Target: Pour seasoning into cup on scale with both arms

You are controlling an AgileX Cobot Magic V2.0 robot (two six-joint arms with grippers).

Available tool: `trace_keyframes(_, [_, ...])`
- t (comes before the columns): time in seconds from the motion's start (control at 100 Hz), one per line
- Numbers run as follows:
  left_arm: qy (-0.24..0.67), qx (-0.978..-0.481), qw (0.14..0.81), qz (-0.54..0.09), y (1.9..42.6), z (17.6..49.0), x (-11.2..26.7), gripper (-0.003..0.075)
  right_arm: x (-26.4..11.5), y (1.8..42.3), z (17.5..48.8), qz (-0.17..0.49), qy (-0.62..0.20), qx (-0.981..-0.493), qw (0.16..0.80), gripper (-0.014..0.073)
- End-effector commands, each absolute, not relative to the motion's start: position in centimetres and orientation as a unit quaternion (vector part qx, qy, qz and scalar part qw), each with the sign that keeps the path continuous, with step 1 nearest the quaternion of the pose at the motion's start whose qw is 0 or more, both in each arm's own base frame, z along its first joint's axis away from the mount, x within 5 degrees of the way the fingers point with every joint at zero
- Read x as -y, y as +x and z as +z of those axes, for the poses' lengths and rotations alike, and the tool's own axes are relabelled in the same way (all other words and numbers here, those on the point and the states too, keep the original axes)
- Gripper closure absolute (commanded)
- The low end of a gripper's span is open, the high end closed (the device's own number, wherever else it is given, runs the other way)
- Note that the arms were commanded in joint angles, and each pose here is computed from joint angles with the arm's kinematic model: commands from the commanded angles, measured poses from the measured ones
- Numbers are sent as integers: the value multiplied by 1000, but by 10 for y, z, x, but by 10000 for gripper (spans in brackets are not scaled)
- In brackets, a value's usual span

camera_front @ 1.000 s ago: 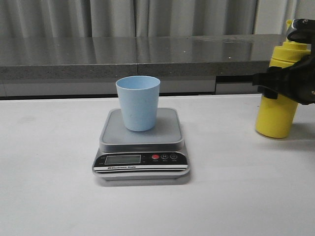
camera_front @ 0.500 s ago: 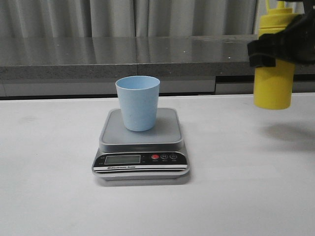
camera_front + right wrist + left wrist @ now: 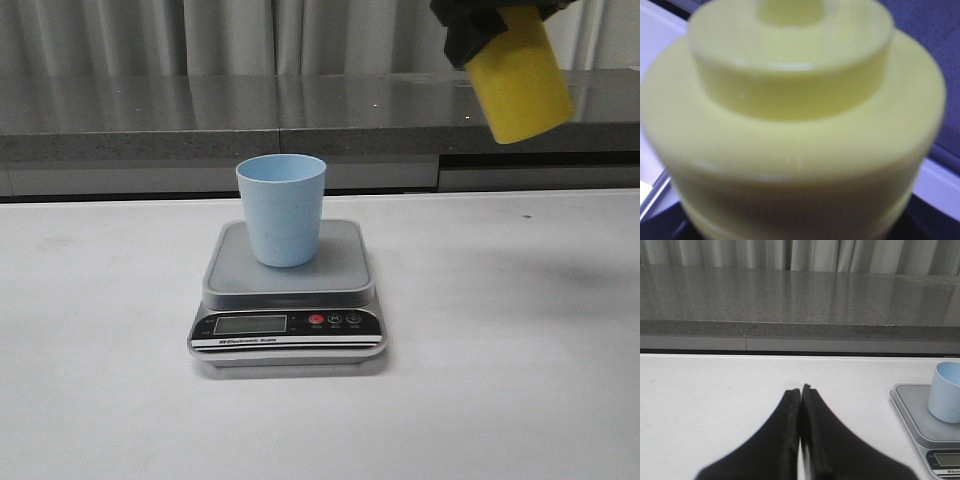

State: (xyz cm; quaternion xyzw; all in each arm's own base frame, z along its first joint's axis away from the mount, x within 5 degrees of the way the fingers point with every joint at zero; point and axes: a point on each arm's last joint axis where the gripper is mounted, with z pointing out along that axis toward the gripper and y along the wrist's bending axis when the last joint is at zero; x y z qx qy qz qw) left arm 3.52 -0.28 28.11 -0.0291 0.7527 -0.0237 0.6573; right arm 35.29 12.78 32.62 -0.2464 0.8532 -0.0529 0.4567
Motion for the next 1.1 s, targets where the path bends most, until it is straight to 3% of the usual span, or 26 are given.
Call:
trace_keyframes(0.0, [-36,-721,691,-28,35,297,2,741,-137,346,359,-80,-283,-813,503,434])
trace_keyframes(0.32, [-36,-721,691,-28,35,297,2,741,-180,345,338,-225,-407,-771,435,434])
trace_keyframes(0.58, [-36,-721,691,-28,35,297,2,741,-204,347,315,-387,-482,-694,371,431])
trace_keyframes(0.8, [-36,-721,691,-28,35,297,2,741,-216,342,317,-417,-506,-658,371,431])
trace_keyframes(1.09, [-36,-721,691,-28,35,297,2,741,-221,339,319,-488,-625,-537,288,431])
